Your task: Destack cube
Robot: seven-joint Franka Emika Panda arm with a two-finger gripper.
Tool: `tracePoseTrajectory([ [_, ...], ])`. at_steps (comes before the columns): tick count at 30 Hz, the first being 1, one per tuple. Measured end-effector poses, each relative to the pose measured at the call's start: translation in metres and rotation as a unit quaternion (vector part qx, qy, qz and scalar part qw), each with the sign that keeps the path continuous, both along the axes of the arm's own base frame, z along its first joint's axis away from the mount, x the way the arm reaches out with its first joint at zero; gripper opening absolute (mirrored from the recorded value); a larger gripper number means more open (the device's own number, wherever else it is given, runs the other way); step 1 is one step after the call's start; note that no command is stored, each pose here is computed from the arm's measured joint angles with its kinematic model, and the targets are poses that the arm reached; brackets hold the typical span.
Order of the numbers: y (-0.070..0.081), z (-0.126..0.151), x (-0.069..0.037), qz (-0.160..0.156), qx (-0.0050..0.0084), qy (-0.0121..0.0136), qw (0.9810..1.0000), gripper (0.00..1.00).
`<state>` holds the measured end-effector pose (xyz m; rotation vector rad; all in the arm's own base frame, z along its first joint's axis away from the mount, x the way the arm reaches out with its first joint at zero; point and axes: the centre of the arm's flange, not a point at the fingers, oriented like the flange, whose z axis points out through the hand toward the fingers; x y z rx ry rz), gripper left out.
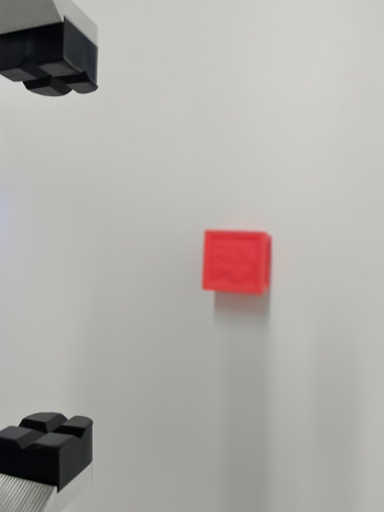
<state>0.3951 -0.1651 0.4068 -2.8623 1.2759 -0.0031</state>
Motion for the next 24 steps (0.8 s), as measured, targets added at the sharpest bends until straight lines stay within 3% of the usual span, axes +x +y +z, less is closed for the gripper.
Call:
tracePoseTrajectory([
  [24,0.0,0.0056,0.0002,0.0,0.0003,0.0011,1.0,1.0],
])
